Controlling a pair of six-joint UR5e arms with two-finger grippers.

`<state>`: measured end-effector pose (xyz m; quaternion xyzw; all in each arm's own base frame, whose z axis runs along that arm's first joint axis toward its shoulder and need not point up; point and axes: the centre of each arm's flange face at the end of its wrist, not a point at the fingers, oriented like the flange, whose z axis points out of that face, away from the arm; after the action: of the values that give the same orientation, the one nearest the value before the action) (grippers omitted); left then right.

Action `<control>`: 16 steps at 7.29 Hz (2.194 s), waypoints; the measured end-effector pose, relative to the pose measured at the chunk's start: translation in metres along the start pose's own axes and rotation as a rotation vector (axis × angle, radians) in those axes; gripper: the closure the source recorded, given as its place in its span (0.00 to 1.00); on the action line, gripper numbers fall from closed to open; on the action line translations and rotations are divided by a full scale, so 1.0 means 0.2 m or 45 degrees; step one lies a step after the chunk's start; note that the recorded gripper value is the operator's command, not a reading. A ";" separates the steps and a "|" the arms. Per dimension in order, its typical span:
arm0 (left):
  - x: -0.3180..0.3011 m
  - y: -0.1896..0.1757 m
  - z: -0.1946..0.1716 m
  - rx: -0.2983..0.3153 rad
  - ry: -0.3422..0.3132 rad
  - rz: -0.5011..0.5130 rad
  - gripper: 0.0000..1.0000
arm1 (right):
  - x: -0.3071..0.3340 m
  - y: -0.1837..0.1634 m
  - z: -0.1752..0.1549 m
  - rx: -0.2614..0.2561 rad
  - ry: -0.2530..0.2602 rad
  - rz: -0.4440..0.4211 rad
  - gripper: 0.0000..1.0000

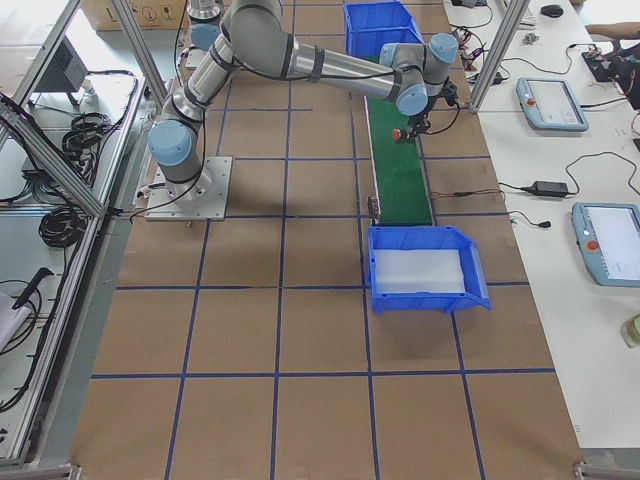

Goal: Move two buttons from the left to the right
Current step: 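Lower the right gripper onto the moving red button and grasp it, then carry the red button with the right gripper into the far-end blue bin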

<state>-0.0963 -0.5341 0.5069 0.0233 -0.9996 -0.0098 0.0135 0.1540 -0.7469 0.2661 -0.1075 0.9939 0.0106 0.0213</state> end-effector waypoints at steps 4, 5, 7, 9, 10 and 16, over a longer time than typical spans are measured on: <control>0.00 0.00 0.01 -0.003 0.001 -0.002 0.00 | 0.58 0.11 -0.20 0.003 -0.003 -0.110 0.94; 0.00 0.00 0.01 -0.004 0.001 -0.002 0.00 | 0.81 0.18 -0.28 0.007 -0.001 -0.151 0.95; 0.00 0.00 0.01 -0.005 0.001 -0.002 0.00 | 1.26 0.38 -0.44 0.022 0.014 -0.213 0.94; 0.00 0.00 0.01 -0.006 0.001 -0.002 0.00 | 1.59 0.61 -0.59 0.018 0.015 -0.188 0.94; 0.00 0.00 0.01 -0.006 0.002 -0.002 0.00 | 1.73 0.71 -0.66 0.021 0.016 -0.164 0.94; 0.00 0.00 0.01 -0.005 0.002 -0.004 0.00 | 2.21 0.86 -0.40 -0.033 -0.048 -0.067 0.94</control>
<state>-0.0963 -0.5349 0.5046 0.0249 -0.9995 -0.0117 0.0142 -0.3179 -0.6753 0.3296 -0.1339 0.9899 0.0249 0.0388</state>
